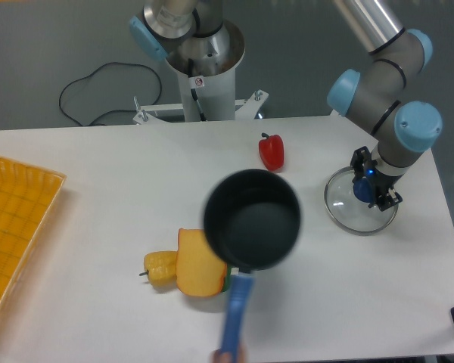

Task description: Place the lid on the table

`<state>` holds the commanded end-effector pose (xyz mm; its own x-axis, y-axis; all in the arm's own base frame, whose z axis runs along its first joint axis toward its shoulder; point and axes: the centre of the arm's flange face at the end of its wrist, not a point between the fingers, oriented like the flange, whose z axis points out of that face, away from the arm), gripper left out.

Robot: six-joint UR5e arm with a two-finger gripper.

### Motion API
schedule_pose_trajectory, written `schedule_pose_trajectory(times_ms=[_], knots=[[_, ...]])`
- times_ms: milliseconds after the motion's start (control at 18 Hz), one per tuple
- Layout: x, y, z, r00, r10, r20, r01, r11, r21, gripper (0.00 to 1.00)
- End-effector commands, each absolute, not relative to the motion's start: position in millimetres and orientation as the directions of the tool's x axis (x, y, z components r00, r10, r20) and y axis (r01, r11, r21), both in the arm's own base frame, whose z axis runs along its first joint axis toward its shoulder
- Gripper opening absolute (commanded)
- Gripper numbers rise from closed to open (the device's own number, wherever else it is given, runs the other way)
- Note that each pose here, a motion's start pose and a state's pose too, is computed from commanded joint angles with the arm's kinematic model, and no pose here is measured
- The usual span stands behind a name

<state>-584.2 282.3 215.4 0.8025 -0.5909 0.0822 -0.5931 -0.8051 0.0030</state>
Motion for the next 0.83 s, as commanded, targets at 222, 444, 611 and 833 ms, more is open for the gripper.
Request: schedule_pose_trajectory(times_ms=[222,444,611,833], knots=[[-584,282,215,0.802,-0.591,0.084,-0.593,-0.805,0.002,0.80],[-586,283,226,0.809,-0.584,0.065,-0.585,-0.811,0.006,1.00],[-585,288,247,0.806,-0.590,0.031,-0.591,-0.806,0.016,1.00],[-584,308,274,0.795,-0.607,-0.014,-0.606,-0.795,0.032,1.00]])
